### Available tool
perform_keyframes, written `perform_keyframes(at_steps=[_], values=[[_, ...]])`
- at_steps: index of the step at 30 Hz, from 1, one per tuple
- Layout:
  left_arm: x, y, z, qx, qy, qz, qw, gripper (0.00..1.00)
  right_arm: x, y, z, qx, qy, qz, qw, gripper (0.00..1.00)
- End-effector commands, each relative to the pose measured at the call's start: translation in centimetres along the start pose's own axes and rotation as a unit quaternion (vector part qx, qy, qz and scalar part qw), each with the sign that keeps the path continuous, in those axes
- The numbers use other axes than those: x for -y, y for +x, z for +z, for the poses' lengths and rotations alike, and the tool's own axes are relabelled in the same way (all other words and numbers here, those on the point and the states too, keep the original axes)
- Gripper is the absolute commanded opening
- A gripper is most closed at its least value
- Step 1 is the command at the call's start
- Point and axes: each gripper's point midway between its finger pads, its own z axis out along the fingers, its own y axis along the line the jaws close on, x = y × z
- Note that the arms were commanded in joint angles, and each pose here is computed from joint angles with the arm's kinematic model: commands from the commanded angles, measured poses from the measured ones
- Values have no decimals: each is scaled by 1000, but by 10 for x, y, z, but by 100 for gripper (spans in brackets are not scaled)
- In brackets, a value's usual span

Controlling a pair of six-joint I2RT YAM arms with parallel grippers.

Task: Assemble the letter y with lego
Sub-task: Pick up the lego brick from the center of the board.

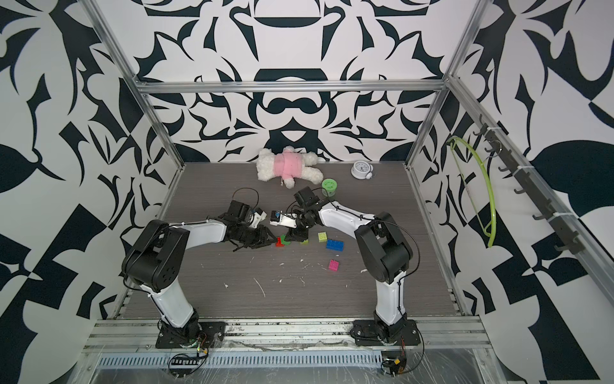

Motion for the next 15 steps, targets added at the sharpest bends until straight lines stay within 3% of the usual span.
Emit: perform_keyframes(at_steps=[1,15], values=[[-24,18,9,-25,-33,-18,999,43,-3,-16,-1,18,-16,-20,1000,59],[-29,21,11,-28,-38,-22,999,43,-7,-2,12,3,-32,-17,999,51]])
